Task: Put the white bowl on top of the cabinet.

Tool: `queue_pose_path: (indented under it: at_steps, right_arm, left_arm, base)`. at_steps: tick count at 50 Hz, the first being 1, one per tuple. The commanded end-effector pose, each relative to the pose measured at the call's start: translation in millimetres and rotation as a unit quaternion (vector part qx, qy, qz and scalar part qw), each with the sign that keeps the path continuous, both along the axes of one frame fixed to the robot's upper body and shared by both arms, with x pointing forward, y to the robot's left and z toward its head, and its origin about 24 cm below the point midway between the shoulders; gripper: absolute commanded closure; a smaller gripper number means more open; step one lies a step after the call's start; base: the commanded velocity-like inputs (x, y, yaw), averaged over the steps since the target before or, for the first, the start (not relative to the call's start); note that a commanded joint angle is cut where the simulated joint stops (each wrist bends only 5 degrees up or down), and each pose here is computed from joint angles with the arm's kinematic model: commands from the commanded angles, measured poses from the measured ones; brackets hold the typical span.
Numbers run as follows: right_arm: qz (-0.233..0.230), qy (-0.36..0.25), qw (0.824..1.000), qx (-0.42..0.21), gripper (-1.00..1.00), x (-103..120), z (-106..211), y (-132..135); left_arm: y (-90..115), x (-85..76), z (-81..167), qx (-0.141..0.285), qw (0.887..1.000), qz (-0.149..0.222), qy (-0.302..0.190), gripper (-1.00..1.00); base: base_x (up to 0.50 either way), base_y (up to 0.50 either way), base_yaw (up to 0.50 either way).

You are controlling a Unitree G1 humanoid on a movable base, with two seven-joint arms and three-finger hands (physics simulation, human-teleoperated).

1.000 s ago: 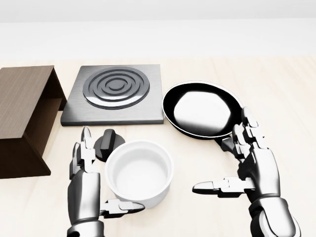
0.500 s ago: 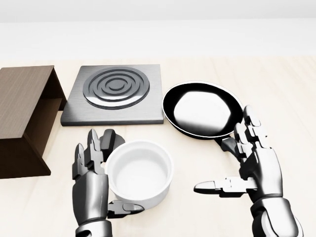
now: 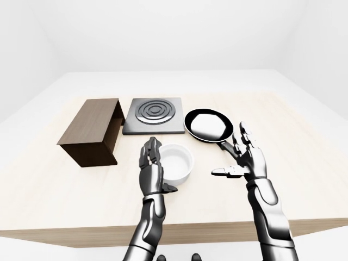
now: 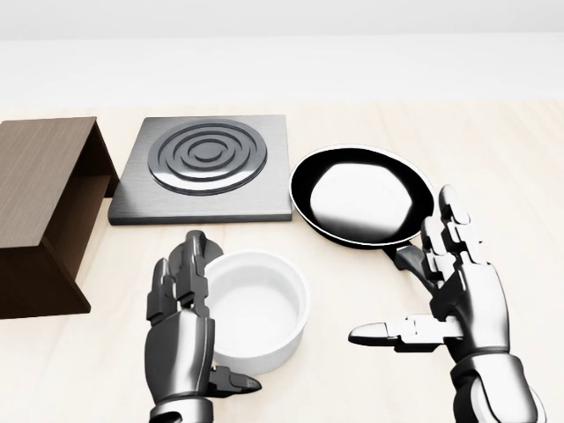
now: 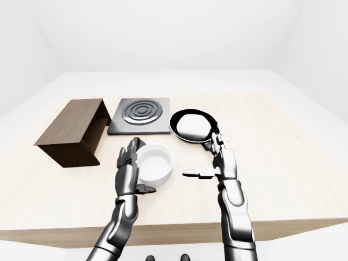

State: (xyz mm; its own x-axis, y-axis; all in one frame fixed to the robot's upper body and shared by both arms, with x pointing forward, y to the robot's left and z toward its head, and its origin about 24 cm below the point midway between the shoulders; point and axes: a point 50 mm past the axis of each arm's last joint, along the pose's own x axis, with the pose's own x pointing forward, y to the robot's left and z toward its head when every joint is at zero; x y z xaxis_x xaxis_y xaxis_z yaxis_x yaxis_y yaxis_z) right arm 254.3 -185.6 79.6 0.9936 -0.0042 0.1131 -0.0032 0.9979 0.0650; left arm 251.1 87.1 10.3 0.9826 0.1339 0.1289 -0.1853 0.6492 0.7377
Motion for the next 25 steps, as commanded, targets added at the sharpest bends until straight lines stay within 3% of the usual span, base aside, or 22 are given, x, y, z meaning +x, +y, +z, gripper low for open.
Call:
queue_pose_path:
  at_steps: [1,25]
  right_arm:
    - [0.001,-0.003,1.0,0.0,-1.0,-1.0,1.0,0.2]
    - [0.004,0.003,1.0,-0.001,-1.0,-0.5,-1.3,2.1]
  left_arm:
    - [-3.2,0.9,-1.4,0.03,0.999,-0.011,-0.002,-1.0]
    - [-5.9,9.7,-8.9,0.086,0.996,-0.027,0.009,-1.0]
  base:
    - [0.0,0.0,0.0]
    - [0.0,0.0,0.0]
